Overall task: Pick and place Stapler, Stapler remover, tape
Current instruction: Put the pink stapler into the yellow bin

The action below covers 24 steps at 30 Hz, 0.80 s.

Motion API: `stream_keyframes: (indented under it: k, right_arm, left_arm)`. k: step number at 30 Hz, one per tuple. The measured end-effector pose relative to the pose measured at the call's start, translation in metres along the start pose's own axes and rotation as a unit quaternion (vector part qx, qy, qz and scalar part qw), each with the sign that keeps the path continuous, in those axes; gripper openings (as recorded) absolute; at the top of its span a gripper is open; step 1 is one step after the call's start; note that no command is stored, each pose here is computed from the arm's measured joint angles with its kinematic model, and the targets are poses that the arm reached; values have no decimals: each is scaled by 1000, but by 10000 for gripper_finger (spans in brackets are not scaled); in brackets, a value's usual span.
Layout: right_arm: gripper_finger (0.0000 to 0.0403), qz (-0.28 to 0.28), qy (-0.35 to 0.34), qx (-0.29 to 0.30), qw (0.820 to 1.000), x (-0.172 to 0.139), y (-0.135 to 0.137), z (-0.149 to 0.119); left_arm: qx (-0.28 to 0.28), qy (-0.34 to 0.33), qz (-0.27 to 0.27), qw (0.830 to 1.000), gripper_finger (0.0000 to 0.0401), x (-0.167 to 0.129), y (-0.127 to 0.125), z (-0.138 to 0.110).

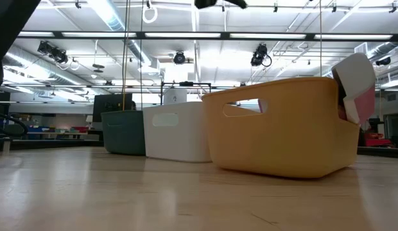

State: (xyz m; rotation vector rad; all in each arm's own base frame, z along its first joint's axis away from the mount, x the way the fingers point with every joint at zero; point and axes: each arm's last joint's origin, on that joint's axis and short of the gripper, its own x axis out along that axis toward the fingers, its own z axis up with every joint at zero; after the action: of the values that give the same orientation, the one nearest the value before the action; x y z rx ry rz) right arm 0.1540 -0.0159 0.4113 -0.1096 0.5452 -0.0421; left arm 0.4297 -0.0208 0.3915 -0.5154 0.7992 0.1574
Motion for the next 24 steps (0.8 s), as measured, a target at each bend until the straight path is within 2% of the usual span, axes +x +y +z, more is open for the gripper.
stream_keyframes:
  k: [7,12,17,24]
  right_arm:
    - [194,40,10,-13,999,1,4,-2]
    - [194,54,25,-36,998,4,9,-4]
    - [194,74,47,-48,995,7,16,-6]
    - [194,93,79,-68,990,21,28,-11]
  left_arm:
    - [43,-25,64,997,259,-24,3,-2]
    - [105,-14,62,992,259,-32,4,-3]
    - [143,34,92,985,259,-33,10,-12]
    - [143,54,98,983,259,-10,17,-22]
